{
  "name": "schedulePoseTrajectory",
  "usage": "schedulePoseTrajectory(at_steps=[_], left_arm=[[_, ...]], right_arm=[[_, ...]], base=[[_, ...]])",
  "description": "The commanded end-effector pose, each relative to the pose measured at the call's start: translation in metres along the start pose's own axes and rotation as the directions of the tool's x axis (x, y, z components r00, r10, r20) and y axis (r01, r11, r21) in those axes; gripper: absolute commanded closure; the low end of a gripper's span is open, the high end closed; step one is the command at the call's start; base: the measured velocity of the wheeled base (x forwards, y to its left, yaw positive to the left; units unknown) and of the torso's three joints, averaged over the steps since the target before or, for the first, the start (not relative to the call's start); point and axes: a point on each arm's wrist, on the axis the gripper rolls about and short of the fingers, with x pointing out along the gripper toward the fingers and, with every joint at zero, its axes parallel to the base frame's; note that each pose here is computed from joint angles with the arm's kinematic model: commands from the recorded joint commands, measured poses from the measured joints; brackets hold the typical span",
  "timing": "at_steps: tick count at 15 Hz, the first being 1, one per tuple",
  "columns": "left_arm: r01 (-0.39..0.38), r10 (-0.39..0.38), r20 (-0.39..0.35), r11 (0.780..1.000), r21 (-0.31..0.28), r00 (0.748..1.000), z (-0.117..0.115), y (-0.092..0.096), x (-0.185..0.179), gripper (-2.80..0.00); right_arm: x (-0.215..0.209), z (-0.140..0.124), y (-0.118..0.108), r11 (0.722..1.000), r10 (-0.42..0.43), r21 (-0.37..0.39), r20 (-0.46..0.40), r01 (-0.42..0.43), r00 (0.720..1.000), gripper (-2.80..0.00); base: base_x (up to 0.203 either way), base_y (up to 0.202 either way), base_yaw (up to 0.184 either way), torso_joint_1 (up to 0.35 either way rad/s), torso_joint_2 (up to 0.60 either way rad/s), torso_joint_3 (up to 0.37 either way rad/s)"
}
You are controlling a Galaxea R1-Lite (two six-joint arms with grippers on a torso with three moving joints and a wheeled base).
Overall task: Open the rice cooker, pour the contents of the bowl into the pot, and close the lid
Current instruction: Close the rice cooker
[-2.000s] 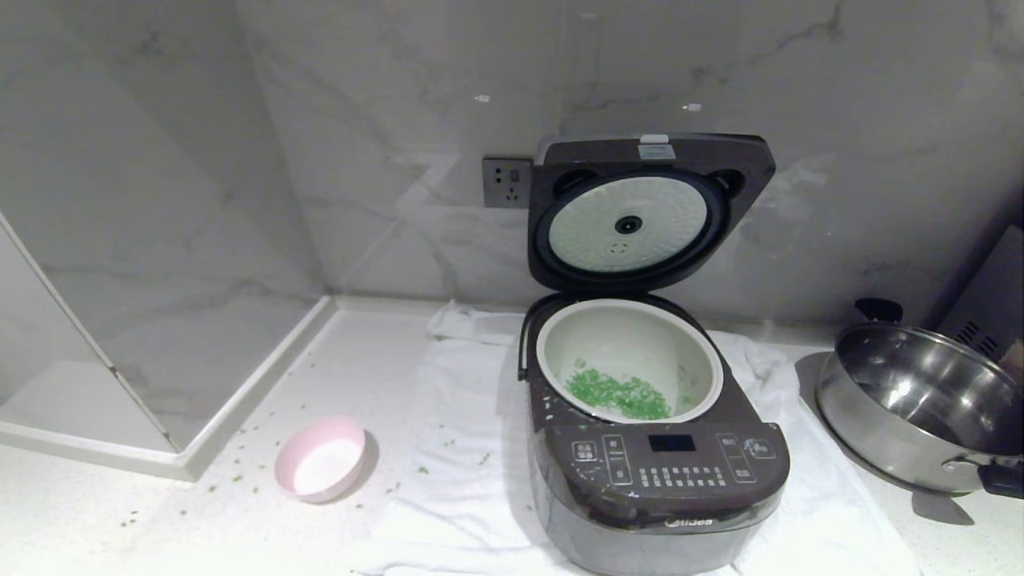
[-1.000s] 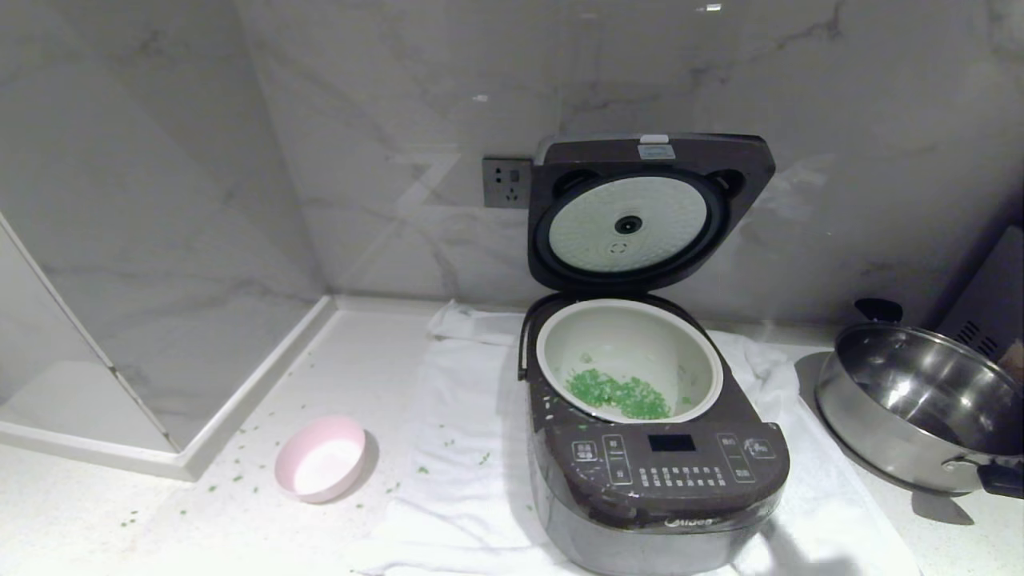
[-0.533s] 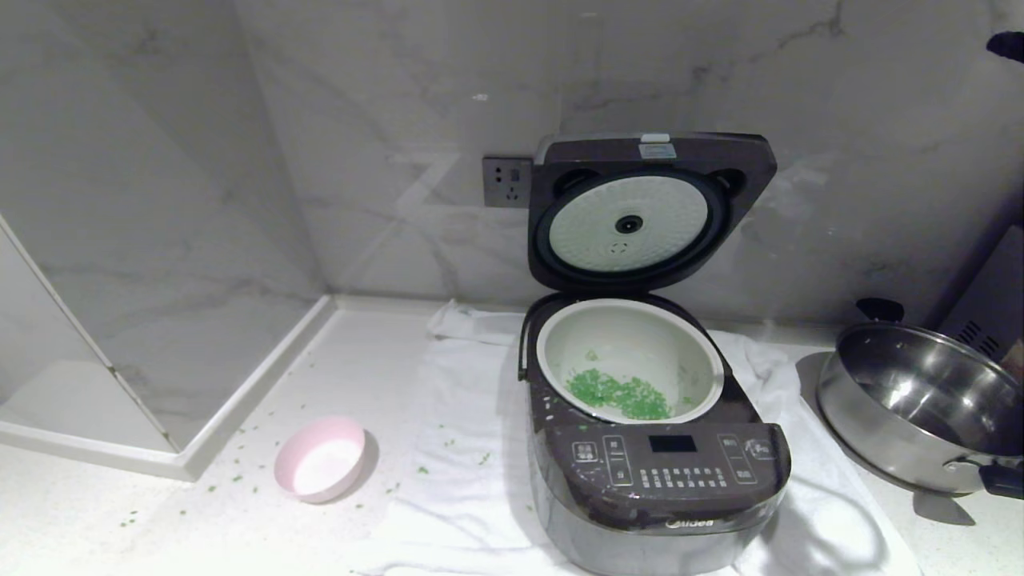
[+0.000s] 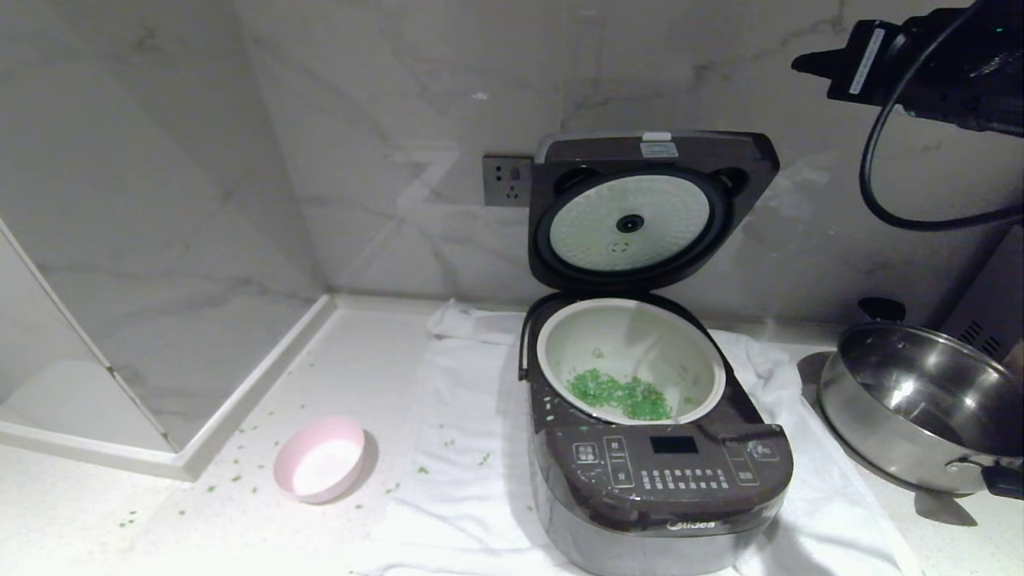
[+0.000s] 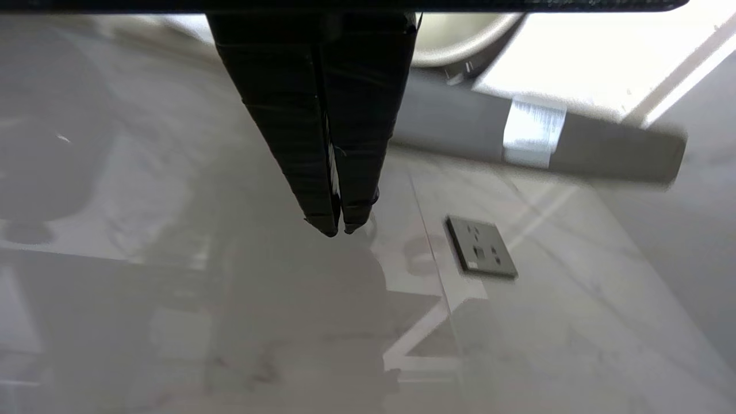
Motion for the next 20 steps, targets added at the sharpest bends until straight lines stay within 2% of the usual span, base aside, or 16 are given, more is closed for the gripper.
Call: schedulePoseTrajectory(at_steps=[1,10,15,20], left_arm=[[0.000,0.000,-0.012,1.000,-0.001,1.000,-0.003,0.000,0.001,0.00],[0.000,0.000,-0.013,1.000,-0.001,1.000,-0.003,0.000,0.001,0.00],[-0.001,0.001,-0.011,1.000,-0.005,1.000,-0.003,0.000,0.001,0.00],[-0.008,0.008,-0.013,1.000,-0.005,1.000,-0.004,0.000,0.001,0.00]], right_arm=[[0.035,-0.015,-0.003,0.999,0.004,0.044,-0.034,-0.002,0.999,0.00],[0.060,-0.042,-0.010,0.998,-0.011,0.064,-0.105,0.018,0.994,0.00],[0.039,-0.051,0.000,0.997,0.009,0.077,-0.155,0.003,0.988,0.00],[-0.009,-0.060,0.023,0.993,0.070,0.109,-0.209,-0.048,0.975,0.00]], base=[[0.000,0.000,0.000,0.000,0.00,0.000],[0.000,0.000,0.000,0.000,0.00,0.000],[0.000,0.000,0.000,0.000,0.00,0.000],[0.000,0.000,0.000,0.000,0.00,0.000]])
